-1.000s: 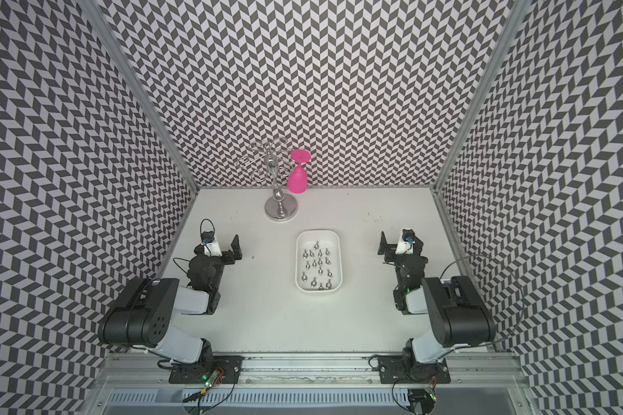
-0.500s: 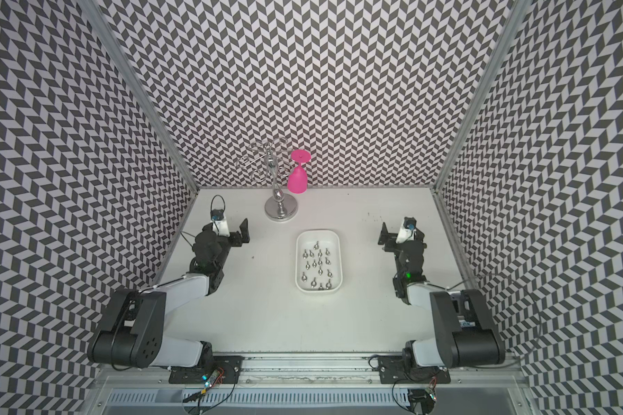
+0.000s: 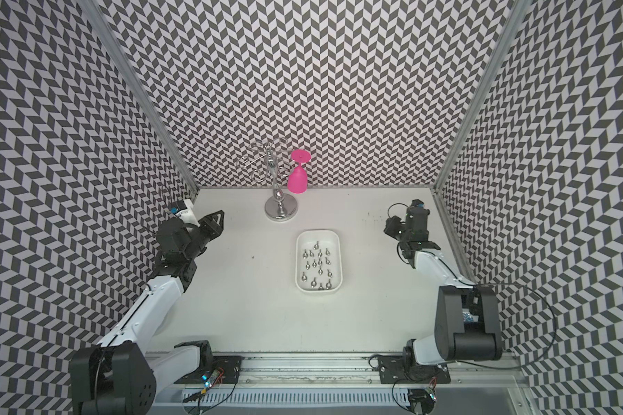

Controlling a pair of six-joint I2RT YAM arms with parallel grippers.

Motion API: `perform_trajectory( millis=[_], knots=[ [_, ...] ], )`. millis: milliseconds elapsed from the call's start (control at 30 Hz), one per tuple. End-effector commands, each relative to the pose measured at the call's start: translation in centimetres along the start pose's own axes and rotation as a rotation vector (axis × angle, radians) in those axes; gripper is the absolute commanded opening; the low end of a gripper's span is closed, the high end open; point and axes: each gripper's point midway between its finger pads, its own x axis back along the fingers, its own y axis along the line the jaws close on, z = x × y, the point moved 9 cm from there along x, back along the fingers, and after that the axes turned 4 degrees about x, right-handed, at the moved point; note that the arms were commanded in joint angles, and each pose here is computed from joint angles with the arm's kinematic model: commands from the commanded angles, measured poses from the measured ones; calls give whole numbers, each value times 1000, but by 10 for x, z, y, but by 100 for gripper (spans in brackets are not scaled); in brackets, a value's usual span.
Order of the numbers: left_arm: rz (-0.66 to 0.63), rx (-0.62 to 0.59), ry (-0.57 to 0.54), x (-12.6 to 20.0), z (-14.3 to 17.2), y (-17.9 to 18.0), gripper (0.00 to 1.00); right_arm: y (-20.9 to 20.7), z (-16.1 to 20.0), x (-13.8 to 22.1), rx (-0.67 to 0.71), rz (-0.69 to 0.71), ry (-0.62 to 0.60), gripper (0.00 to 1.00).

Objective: Take out the wing nut from the storage box
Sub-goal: Pick up the wing nut from the storage box.

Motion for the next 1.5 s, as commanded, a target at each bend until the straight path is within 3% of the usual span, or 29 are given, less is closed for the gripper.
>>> perform_trajectory(
  millis=[0,133,200,300,433,800,1467],
  knots=[
    [59,10,230,-6,23,-18,30,71,9,16,220,-92,44,32],
    [-25,-133,426,-24,65,-32,35,122,54,3,448,-80,196,32],
    [0,-154,515,-29,82,-37,35,138,73,-8,533,-58,256,31],
    [50,-121,571,-30,100,-35,41,152,89,-23,577,-93,317,28],
    [149,-89,644,-31,113,-42,46,161,98,-45,603,-96,371,35],
    [142,-65,690,-37,120,-40,50,158,113,-88,601,24,443,35],
    [149,-51,690,-35,120,-41,49,148,134,-101,589,62,513,31]
  ],
)
